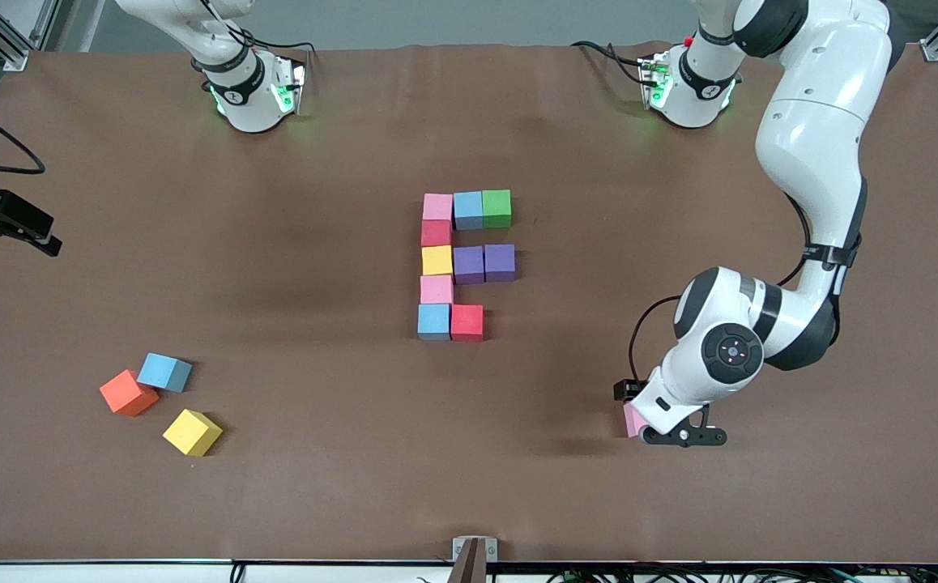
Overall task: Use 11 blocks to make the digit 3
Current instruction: 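Lower the left gripper and grasp the pink cube, then lift the pink cube with the left gripper, then carry the pink cube beside the red cube with the left gripper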
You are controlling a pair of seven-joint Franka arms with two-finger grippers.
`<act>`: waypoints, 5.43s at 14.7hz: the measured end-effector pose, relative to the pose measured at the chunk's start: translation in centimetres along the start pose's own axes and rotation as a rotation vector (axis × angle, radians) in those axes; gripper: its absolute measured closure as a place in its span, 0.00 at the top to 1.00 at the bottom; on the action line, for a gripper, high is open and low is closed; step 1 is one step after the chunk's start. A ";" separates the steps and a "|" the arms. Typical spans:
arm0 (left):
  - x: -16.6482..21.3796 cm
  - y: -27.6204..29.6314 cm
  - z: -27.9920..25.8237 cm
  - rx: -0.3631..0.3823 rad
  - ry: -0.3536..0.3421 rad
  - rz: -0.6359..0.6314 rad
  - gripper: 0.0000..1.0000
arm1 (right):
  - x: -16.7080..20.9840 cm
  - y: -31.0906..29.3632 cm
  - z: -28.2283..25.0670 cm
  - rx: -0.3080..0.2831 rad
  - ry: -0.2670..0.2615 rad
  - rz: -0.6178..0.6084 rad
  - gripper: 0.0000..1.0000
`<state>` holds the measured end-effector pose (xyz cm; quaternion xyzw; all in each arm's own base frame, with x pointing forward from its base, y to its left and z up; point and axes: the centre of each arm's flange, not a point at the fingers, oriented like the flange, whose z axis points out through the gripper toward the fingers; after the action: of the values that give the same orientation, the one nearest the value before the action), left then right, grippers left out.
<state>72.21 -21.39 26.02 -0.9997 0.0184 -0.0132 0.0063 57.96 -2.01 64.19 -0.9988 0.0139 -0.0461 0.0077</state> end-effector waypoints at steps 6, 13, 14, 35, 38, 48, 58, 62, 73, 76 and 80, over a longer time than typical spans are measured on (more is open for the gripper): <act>1.3 -2.2 2.5 -0.087 0.043 -0.110 1.00 | 0.3 0.1 1.0 0.000 -0.017 0.002 1.00; 0.6 -1.1 5.3 -0.087 0.011 -0.118 0.99 | 1.1 0.1 2.2 -0.001 -0.018 0.002 1.00; 0.6 -1.2 5.5 -0.086 0.008 -0.119 0.97 | 1.1 0.1 2.2 -0.001 -0.018 0.002 1.00; 2.4 -2.7 4.6 -0.100 0.126 -0.137 0.97 | 1.2 0.3 2.1 -0.002 -0.009 0.006 1.00; 2.3 -2.5 5.1 -0.102 0.119 -0.136 0.96 | 1.2 0.3 2.1 -0.002 -0.008 0.007 1.00; 2.3 -2.3 5.5 -0.153 0.098 -0.180 0.60 | 1.2 0.4 2.1 -0.002 -0.008 0.007 1.00; 0.9 5.0 1.4 -0.232 0.036 -0.561 0.55 | 1.2 0.5 2.1 -0.003 -0.008 0.009 1.00; -2.3 12.2 0.6 -0.223 -0.010 -0.824 0.55 | 1.2 0.6 2.1 -0.003 -0.008 0.011 1.00; -9.7 17.4 0.4 -0.084 0.019 -1.397 0.55 | 1.2 1.1 2.3 -0.005 -0.013 0.020 1.00; -11.2 19.6 0.5 -0.079 0.045 -1.556 0.55 | 1.2 1.3 2.4 -0.005 -0.017 0.022 1.00; -13.2 22.1 1.1 -0.071 0.047 -1.649 0.55 | 1.1 1.3 2.4 -0.005 -0.021 0.023 1.00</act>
<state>58.20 -43.00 24.27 -0.6913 -0.7208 -0.0341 -0.0376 59.28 -3.33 61.86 -0.9990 0.0254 -0.0355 0.0058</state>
